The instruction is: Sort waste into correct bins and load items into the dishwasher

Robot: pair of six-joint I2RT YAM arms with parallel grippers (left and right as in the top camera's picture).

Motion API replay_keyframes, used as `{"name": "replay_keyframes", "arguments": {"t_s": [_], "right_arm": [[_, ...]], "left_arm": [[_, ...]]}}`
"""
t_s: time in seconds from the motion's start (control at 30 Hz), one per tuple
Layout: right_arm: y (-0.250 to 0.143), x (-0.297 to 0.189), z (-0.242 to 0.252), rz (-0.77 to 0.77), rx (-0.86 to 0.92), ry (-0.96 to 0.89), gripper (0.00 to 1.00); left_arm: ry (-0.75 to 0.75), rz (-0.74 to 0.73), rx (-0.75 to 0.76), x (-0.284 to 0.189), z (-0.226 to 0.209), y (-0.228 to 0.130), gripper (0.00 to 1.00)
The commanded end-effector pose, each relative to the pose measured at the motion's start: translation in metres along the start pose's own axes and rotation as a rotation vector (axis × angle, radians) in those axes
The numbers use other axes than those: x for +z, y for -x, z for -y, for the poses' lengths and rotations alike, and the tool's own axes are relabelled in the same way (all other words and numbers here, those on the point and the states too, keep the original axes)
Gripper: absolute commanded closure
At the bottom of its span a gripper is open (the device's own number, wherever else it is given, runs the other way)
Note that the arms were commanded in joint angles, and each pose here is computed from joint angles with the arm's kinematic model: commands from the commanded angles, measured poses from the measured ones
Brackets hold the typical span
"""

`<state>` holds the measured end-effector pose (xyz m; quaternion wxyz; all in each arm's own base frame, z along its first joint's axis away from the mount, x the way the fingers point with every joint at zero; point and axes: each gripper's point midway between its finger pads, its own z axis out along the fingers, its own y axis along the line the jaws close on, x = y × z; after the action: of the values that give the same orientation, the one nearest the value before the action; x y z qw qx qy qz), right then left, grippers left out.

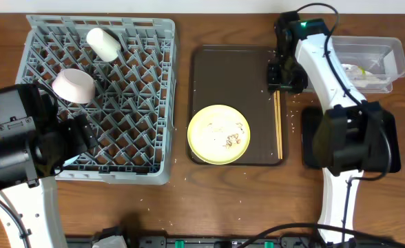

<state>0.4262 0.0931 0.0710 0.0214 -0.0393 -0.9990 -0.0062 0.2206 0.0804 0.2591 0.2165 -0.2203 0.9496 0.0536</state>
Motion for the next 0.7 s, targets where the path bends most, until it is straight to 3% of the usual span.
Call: {"name": "replay_keyframes", "arguments": {"t_s": [0.0, 0.3, 0.67], "right_arm": [[0.001, 0.019, 0.002, -0.032, -0.001, -0.021, 0.54], [0.000, 0.069, -0.008, -0.116, -0.069, 0.010, 0.62], [0.005, 0.073, -0.010, -0.099, -0.064, 0.013, 0.59]], "left_arm": [[0.020, 0.022, -0.010, -0.005, -0.004, 0.004, 0.07], [0.020, 0.022, -0.010, -0.005, -0.004, 0.004, 0.07], [0.020, 0.022, -0.010, -0.005, -0.004, 0.004, 0.07]]}}
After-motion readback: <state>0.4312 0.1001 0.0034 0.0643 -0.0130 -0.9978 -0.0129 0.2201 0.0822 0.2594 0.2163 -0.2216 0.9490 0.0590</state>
